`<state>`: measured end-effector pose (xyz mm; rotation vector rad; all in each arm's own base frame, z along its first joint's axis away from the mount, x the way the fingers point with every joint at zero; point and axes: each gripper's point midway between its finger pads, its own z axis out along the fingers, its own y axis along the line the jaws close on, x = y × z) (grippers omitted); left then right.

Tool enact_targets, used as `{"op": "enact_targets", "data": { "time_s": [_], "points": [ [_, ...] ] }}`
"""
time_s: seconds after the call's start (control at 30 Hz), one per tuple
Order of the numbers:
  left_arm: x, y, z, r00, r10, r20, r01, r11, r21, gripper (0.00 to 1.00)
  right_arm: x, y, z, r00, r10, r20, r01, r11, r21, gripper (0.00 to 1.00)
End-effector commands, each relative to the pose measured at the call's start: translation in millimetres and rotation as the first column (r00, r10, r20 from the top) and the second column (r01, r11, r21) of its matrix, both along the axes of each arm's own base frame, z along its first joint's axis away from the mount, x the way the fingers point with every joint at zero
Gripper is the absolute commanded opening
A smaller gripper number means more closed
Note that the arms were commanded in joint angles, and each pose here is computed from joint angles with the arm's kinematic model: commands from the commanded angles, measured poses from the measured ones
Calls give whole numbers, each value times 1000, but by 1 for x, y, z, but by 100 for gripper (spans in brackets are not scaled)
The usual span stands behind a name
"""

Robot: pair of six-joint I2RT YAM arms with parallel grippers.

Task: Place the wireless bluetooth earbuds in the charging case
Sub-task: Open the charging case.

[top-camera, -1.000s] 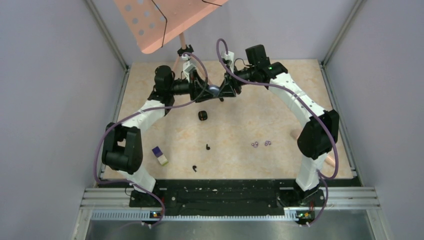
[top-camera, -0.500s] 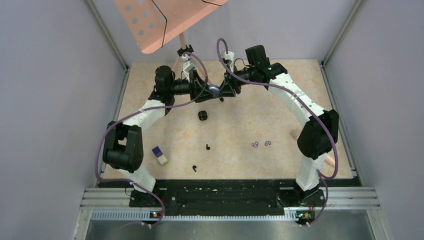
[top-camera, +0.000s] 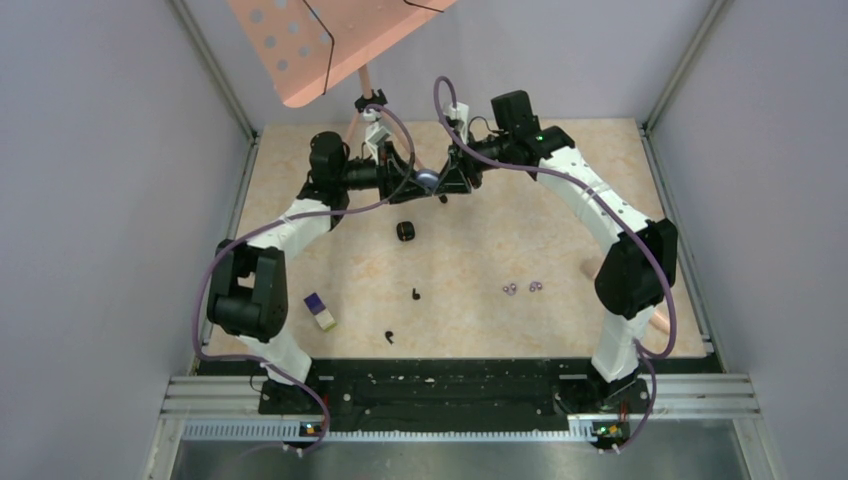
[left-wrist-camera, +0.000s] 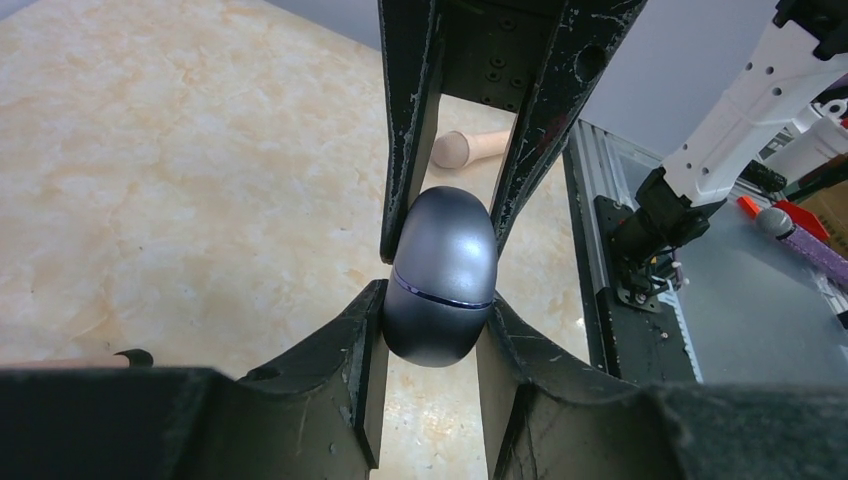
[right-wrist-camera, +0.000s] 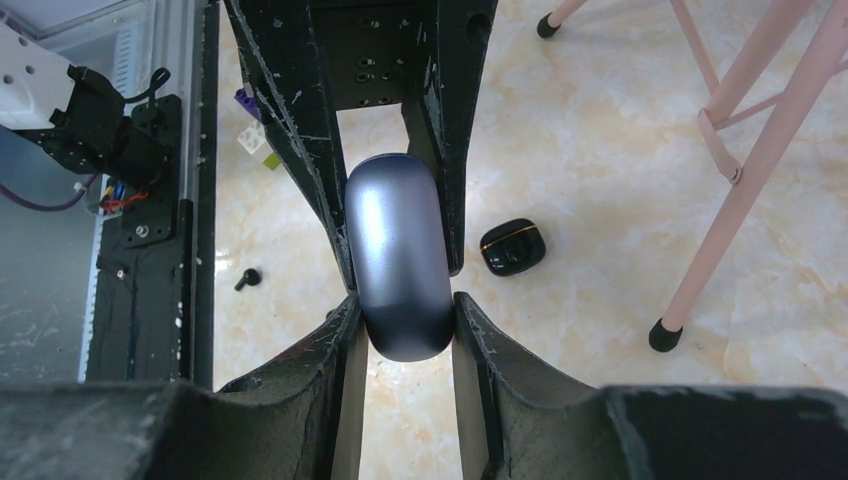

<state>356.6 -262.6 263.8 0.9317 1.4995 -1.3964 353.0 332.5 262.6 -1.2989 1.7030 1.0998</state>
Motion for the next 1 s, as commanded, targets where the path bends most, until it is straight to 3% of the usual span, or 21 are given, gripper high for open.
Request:
{"op": "enact_targets", "data": {
  "time_s": [0.0,0.1,0.23,0.3,0.97],
  "points": [
    [3,1,10,999,-14,50,15,1000,-19,13,-4,-4,25,998,-8,64,5,999,32,22],
    [2,1,10,999,-25,47,27,999,-23,7,-5,-6,24,998,-7,63,6,1000,25,28],
    [-1,1,8,998,-43,47,44,999,-28,0,-6,-7,23,999,-9,50,8,1000,18,53],
    [-2,1,6,997,-52,56,54,998,-25,0,-7,-7,24,999,-7,46,6,1000,22,59],
    [-8,-4,1,992,-93,90,95,995,-18,0,21,-11,8,973,-116,-197,136,987,90,59]
  ]
}}
